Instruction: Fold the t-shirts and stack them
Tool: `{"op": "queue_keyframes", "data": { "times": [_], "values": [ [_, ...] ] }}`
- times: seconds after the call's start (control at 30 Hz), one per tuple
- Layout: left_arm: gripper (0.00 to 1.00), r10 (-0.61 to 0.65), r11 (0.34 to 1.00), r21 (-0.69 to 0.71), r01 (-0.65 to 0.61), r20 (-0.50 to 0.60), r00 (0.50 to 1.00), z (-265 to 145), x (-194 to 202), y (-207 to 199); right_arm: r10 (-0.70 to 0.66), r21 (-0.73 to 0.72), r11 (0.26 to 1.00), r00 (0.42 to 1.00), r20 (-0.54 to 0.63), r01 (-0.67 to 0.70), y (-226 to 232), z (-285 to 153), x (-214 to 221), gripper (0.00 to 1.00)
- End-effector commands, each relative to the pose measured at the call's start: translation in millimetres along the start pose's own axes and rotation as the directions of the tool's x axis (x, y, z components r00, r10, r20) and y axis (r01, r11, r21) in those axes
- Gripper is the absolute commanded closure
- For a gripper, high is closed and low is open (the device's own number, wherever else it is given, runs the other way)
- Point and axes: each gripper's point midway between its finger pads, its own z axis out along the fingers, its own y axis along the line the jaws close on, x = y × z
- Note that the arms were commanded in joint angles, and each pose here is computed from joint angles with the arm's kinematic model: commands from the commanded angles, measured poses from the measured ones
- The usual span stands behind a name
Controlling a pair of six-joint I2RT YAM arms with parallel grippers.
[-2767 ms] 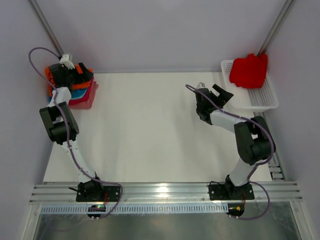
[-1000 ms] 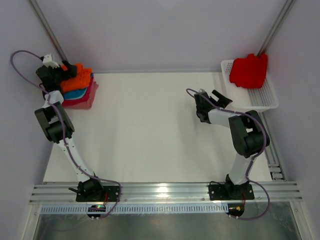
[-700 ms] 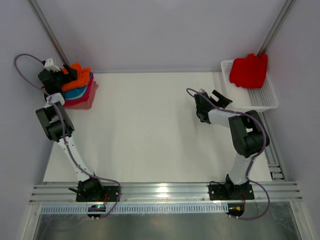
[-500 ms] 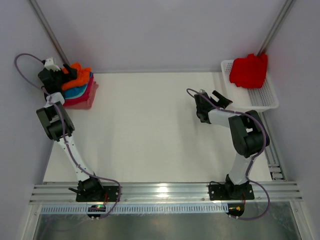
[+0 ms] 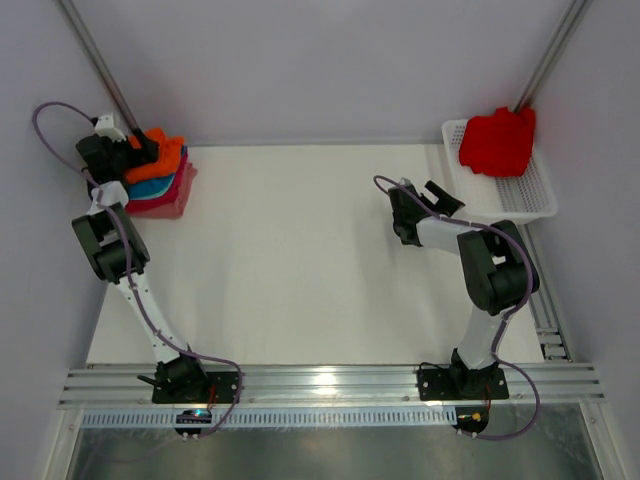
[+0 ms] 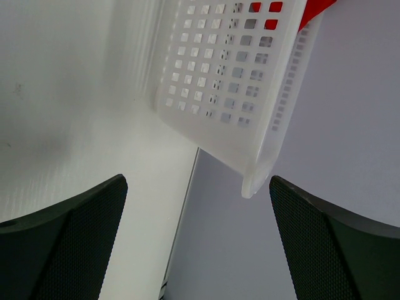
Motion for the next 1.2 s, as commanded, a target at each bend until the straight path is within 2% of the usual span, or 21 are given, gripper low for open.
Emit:
{"op": "queue_keyframes", "data": {
  "times": [0.0,0.07,0.1,0.13,0.17,0.2,0.23,0.33,0.4,0.5,0.6,0.63,0.7,0.73,0.8,0.83,0.9,0.93,0.97,1.1,1.17],
  "values": [
    [0.01,0.01,0.996,0.09,-0.003,-0.078,0.997,-24.1,-14.6,-46.9,0.11,0.005,0.994,0.993,0.035,-0.11,-20.0,-5.1,-13.5,0.01],
    [0.01,0.01,0.992,0.123,0.003,-0.105,0.994,-33.8,-12.5,-73.9,0.155,0.006,0.988,0.987,0.046,-0.155,-25.6,-8.0,-17.7,0.0],
    [0.01,0.042,0.991,0.133,-0.032,-0.072,0.996,-44.5,-40.4,-91.2,0.18,0.005,0.984,0.982,0.055,-0.18,-30.8,-10.2,-19.5,0.01],
    [0.01,0.067,0.988,0.148,-0.05,-0.116,0.991,-49.0,-34.4,-111.0,0.226,0.0,0.974,0.971,0.072,-0.227,-37.6,-13.6,-24.0,0.01],
    [0.01,0.108,0.98,0.174,-0.092,-0.085,0.991,-51.4,-50.7,-128.3,0.242,-0.005,0.97,0.967,0.076,-0.242,-37.8,-14.4,-26.2,0.0],
    [0.01,0.099,0.982,0.175,-0.076,-0.127,0.987,-59.4,-51.0,-140.9,0.273,-0.007,0.962,0.958,0.089,-0.274,-44.5,-17.5,-28.3,0.01],
    [0.01,0.146,0.969,0.217,-0.12,-0.108,0.983,-69.9,-71.1,-171.3,0.294,-0.018,0.956,0.951,0.098,-0.294,-46.7,-19.8,-30.1,0.01],
    [0.01,0.137,0.945,0.314,-0.091,-0.125,0.983,-95.5,-90.9,-225.9,0.379,-0.057,0.925,0.914,0.143,-0.375,-57.8,-29.2,-39.0,0.0],
    [0.01,0.066,0.921,0.389,0.017,-0.199,0.978,-112.0,-85.5,-260.7,0.417,-0.088,0.909,0.893,0.169,-0.408,-61.2,-34.8,-43.7,0.01],
    [0.01,0.111,0.905,0.426,-0.002,-0.231,0.967,-135.5,-84.7,-290.6,0.441,-0.116,0.897,0.877,0.188,-0.427,-58.3,-37.6,-44.4,0.01],
    [0.01,0.196,0.876,0.482,-0.035,-0.289,0.937,-167.8,-60.0,-316.1,0.46,-0.133,0.888,0.86,0.221,-0.441,-55.2,-40.6,-43.7,0.01],
    [0.01,0.206,0.874,0.485,-0.015,-0.342,0.917,-178.4,-38.4,-318.5,0.469,-0.137,0.883,0.852,0.232,-0.449,-53.9,-41.6,-42.6,0.01],
    [0.01,0.253,0.862,0.504,-0.056,-0.332,0.909,-195.7,-33.0,-331.1,0.493,-0.155,0.87,0.831,0.257,-0.468,-53.1,-42.9,-46.4,0.01],
    [0.01,0.262,0.863,0.503,-0.049,-0.362,0.894,-202.8,-13.6,-331.1,0.506,-0.168,0.862,0.824,0.253,-0.478,-48.1,-42.5,-44.5,0.01],
    [0.01,0.307,0.866,0.487,-0.115,-0.335,0.891,-212.2,-10.2,-338.0,0.531,-0.195,0.847,0.804,0.267,-0.495,-46.9,-45.6,-46.9,0.01],
    [0.01,0.306,0.875,0.473,-0.109,-0.365,0.879,-217.5,8.7,-335.1,0.543,-0.198,0.839,0.794,0.273,-0.506,-43.6,-45.8,-45.5,0.01],
    [0.01,0.301,0.881,0.455,-0.134,-0.317,0.899,-221.8,3.9,-338.4,0.576,-0.197,0.817,0.76,0.3,-0.541,-51.6,-50.9,-45.0,0.01],
    [0.01,0.267,0.89,0.446,-0.094,-0.343,0.901,-226.6,18.3,-338.2,0.588,-0.198,0.808,0.744,0.317,-0.555,-53.2,-52.1,-44.1,0.0],
    [0.01,0.264,0.887,0.449,-0.11,-0.299,0.917,-224.1,12.6,-339.9,0.599,-0.195,0.799,0.73,0.33,-0.569,-57.5,-54.0,-43.4,0.01],
    [0.01,0.234,0.915,0.383,-0.13,-0.24,0.942,-223.4,10.5,-331.3,0.703,-0.234,0.7,0.595,0.39,-0.675,-82.0,-69.8,-40.0,0.01],
    [0.01,0.203,0.932,0.345,-0.113,-0.24,0.949,-221.5,15.3,-326.2,0.732,-0.279,0.672,0.561,0.387,-0.686,-79.8,-72.5,-39.4,0.01]
  ]
}}
